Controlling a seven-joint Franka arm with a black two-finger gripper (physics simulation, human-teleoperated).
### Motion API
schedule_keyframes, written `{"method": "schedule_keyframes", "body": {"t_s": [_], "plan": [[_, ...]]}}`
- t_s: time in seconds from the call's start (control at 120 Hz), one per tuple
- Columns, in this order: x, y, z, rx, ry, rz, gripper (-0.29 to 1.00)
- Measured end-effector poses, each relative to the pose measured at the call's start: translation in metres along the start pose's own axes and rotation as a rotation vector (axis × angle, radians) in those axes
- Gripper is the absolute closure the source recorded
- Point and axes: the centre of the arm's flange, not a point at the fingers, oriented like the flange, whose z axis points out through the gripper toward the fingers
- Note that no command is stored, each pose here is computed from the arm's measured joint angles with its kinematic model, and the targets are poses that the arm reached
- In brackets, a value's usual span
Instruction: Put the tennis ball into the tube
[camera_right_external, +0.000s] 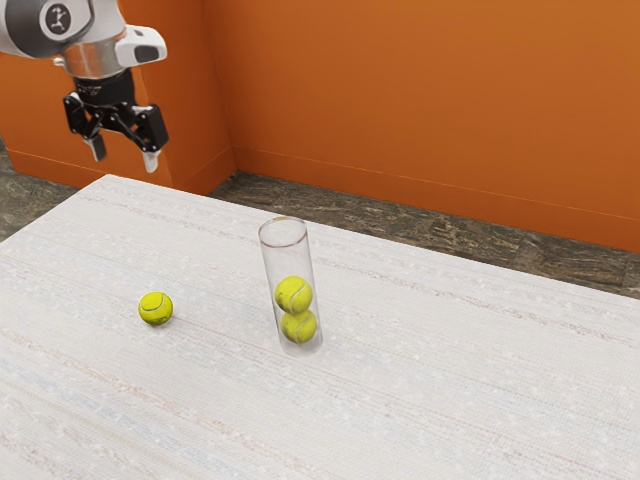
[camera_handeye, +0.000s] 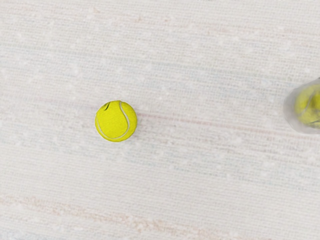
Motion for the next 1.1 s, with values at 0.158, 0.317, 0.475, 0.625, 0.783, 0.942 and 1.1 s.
{"method": "schedule_keyframes", "body": {"t_s": [0.158,0.317,0.475,0.625,0.783,0.942,1.1], "plan": [[0.0,-0.028,0.004,0.001,-0.003,-0.074,0.0],[0.029,-0.071,0.076,-0.018,-0.113,-0.197,0.0],[0.049,-0.083,0.184,-0.055,-0.229,-0.253,0.0],[0.052,-0.096,0.262,-0.103,-0.284,-0.301,0.0],[0.054,-0.115,0.314,-0.149,-0.29,-0.339,0.0],[0.065,-0.109,0.34,-0.153,-0.248,-0.294,0.0],[0.073,-0.108,0.362,-0.148,-0.2,-0.254,0.0]]}}
